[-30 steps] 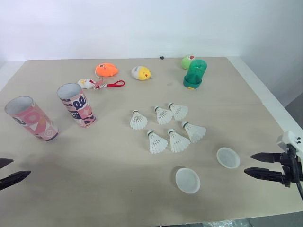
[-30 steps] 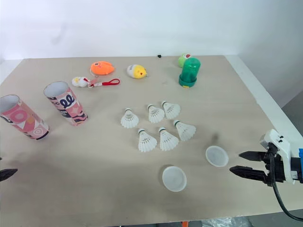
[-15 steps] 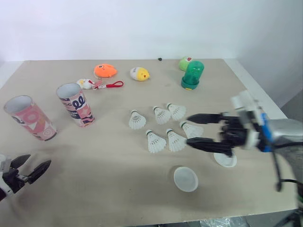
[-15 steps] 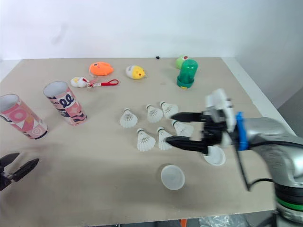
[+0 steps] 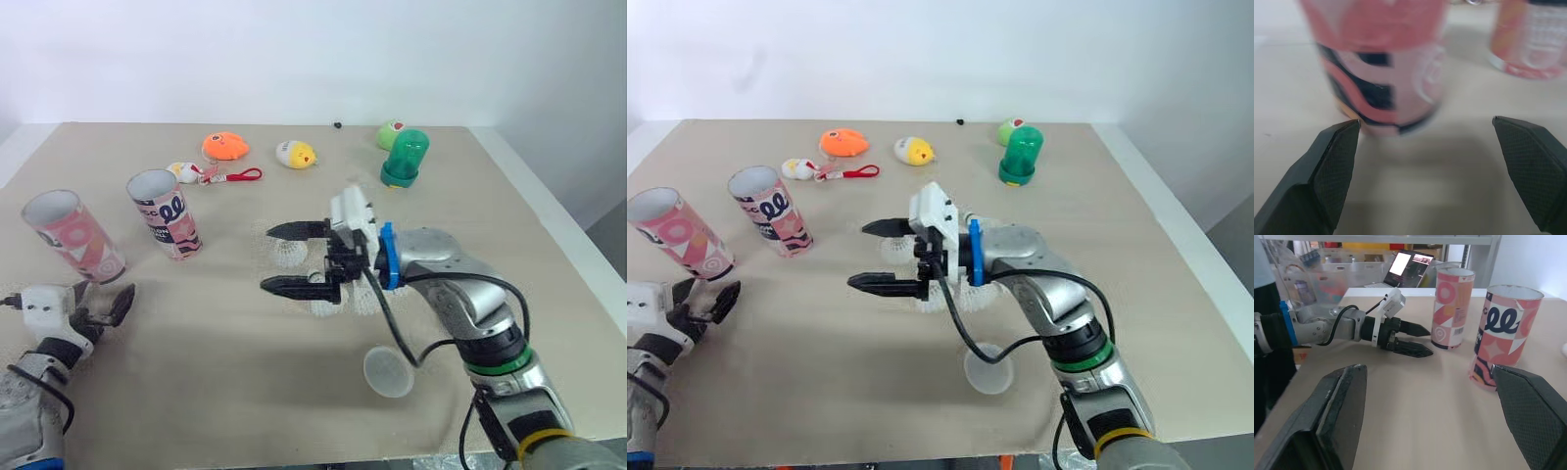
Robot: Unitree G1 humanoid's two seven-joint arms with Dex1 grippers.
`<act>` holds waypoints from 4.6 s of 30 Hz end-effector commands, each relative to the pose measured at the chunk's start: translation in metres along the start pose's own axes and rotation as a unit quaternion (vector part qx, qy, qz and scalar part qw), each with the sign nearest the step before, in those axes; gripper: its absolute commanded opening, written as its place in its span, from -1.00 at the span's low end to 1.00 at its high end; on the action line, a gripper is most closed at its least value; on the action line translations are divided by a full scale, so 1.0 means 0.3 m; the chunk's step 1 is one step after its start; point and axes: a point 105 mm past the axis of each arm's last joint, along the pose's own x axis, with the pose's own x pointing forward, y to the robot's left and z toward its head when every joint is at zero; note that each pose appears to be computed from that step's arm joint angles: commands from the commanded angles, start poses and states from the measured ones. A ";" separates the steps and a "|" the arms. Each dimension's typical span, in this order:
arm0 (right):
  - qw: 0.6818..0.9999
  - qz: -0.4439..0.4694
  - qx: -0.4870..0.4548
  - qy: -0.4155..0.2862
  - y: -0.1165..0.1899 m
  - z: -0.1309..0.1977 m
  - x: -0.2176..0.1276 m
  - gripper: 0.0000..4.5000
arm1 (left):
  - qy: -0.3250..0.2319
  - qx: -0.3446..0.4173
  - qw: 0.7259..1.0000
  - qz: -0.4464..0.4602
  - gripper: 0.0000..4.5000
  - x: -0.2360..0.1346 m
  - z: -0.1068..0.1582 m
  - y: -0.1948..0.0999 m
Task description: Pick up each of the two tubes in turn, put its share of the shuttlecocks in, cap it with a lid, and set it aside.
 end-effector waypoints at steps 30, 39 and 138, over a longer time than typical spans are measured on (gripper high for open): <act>0.997 -0.065 -0.016 -0.029 -0.066 0.024 0.022 0.93 | -0.006 -0.001 1.000 0.028 1.00 0.274 0.005 0.061; 0.996 -0.078 -0.019 -0.026 -0.062 0.010 0.008 1.00 | -0.015 -0.003 0.999 0.035 0.56 0.246 -0.004 0.082; 0.983 0.007 -0.099 0.154 0.036 -0.092 0.083 -0.98 | 0.256 0.415 0.674 -0.555 0.51 0.007 0.163 -0.357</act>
